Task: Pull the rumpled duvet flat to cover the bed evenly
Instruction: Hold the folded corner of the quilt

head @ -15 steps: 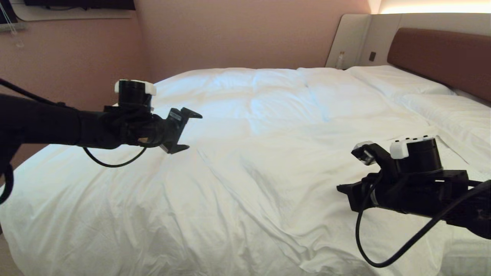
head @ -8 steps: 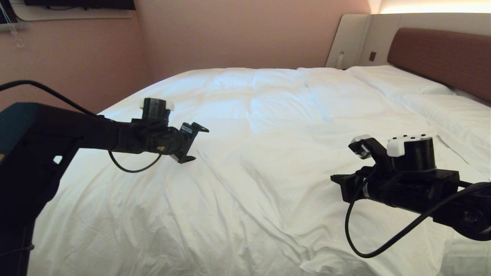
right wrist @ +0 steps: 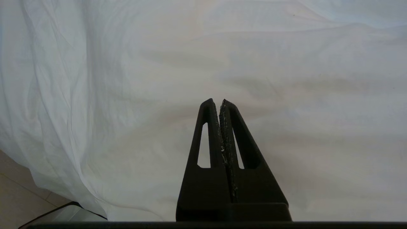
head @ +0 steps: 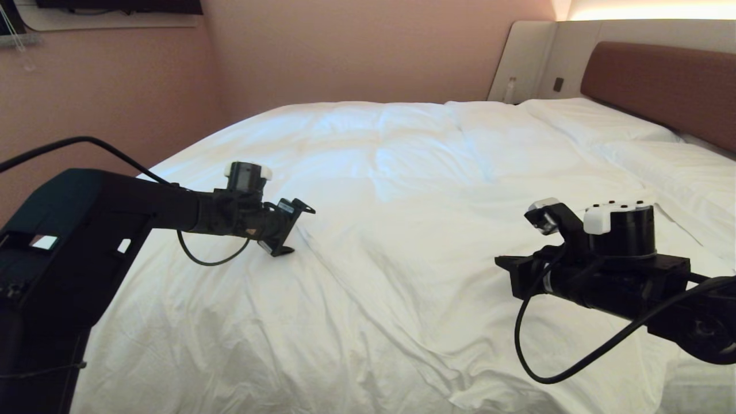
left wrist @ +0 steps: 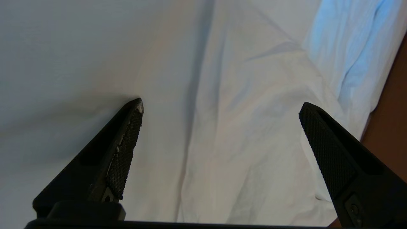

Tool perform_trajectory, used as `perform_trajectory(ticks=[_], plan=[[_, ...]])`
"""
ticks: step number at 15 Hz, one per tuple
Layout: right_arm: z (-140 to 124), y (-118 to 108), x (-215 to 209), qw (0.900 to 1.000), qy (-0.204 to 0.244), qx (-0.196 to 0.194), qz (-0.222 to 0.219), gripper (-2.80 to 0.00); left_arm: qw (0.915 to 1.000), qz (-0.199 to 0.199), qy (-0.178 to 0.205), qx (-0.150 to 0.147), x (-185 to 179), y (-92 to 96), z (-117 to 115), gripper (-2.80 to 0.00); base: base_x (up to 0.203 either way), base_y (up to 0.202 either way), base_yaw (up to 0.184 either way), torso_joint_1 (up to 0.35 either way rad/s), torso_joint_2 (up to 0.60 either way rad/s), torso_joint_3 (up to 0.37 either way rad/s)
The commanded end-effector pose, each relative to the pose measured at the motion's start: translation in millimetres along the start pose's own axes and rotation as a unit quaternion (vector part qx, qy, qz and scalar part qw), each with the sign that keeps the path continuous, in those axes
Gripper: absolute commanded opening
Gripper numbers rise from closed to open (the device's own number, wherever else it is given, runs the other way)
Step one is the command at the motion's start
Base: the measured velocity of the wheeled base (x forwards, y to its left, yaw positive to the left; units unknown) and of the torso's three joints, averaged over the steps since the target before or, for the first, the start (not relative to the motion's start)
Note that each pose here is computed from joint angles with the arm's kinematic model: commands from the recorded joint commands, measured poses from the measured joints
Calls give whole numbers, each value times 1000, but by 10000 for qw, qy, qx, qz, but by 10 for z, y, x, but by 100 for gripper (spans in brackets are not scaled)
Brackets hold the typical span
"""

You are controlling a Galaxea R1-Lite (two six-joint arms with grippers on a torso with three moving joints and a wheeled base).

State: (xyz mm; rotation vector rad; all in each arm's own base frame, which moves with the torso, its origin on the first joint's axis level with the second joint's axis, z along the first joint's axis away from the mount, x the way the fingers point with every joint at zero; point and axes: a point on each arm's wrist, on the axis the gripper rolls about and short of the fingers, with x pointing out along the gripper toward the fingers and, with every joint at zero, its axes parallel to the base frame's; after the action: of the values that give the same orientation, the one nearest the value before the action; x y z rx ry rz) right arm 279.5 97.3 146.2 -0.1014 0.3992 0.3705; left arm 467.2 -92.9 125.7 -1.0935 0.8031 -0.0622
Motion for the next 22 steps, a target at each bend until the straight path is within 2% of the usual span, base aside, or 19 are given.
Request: perform_trajectory(ticks=[1, 8, 13, 20, 22], plan=[[10, 1, -5, 10000, -32, -2, -5, -280, 10000, -43, 12, -11, -2, -29, -9, 0, 0, 0, 0, 0, 0, 0], [45, -3, -46, 9999, -116, -12, -93, -280, 9994, -195, 239, 151, 262, -198, -227, 0, 0, 0, 0, 0, 0, 0], [90, -2, -110, 9997, -223, -14, -97, -280, 9991, 55, 407, 123, 500, -76, -301, 0, 0, 0, 0, 0, 0, 0], [140, -11, -179, 9993, -345, -12, -124, -280, 9982, -246, 480, 271, 513, -180, -381, 0, 0, 0, 0, 0, 0, 0], [143, -11, -183, 9993, -353, -12, -125, -280, 9970, -422, 620, 168, 526, -206, -400, 0, 0, 0, 0, 0, 0, 0]])
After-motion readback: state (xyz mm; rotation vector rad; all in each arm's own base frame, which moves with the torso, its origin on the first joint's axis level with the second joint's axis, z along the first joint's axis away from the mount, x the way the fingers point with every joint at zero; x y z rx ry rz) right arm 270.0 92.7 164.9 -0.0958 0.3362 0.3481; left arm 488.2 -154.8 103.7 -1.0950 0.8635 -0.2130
